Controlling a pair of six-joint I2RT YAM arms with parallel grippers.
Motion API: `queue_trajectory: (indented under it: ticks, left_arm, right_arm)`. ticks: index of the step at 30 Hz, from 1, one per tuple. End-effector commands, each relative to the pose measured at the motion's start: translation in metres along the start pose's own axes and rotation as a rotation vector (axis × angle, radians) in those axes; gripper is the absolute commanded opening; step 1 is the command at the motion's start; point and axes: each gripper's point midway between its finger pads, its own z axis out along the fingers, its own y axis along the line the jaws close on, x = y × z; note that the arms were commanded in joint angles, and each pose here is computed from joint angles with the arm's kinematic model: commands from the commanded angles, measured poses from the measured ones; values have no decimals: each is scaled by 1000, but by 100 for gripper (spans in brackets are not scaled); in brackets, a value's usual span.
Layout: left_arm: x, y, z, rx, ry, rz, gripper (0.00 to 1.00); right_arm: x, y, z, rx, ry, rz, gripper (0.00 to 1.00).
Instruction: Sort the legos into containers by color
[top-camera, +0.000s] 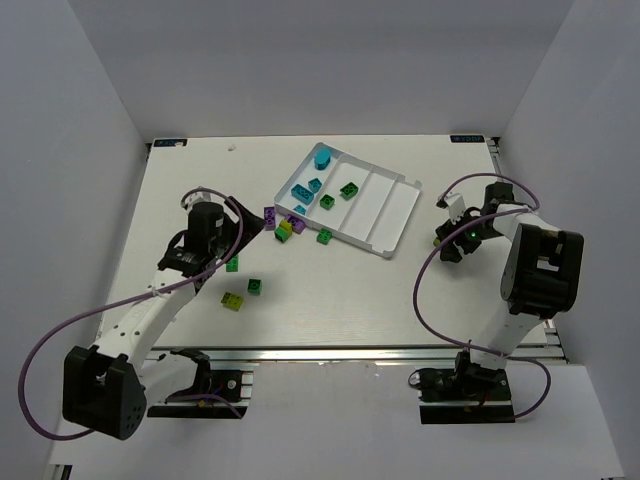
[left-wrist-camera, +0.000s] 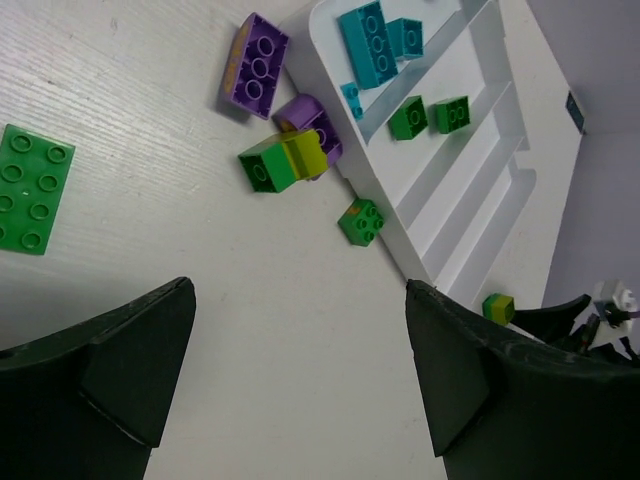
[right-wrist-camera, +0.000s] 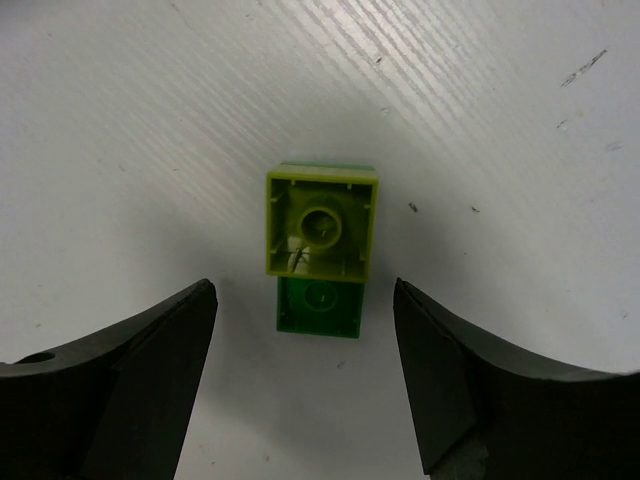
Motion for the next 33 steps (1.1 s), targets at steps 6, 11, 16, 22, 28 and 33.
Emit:
queue_trajectory:
  ticks: [6, 11, 16, 22, 28, 33]
  left_arm:
    - [-23, -34, -15, 144, -92, -28, 94]
    - [-17, -53, -15, 244, -54, -28, 94]
    - [-20, -82, -24, 405, -58, -10, 92]
    - [-8, -104, -31, 528, -9, 3, 91]
    - [18, -134, -29, 626, 63, 66, 90]
    - [52, -172, -29, 727, 145, 180, 89]
  right_arm:
    - [-6, -21, 5, 57, -21, -41, 70]
    - [1, -19, 11, 56, -12, -42, 62]
    - [7, -15, 15, 44, -3, -34, 48]
    - [10, -8, 15, 31, -13, -28, 30]
    - [-42, 24, -19, -114, -195, -50, 15]
    - [-92, 92, -66, -437, -353, 15, 10]
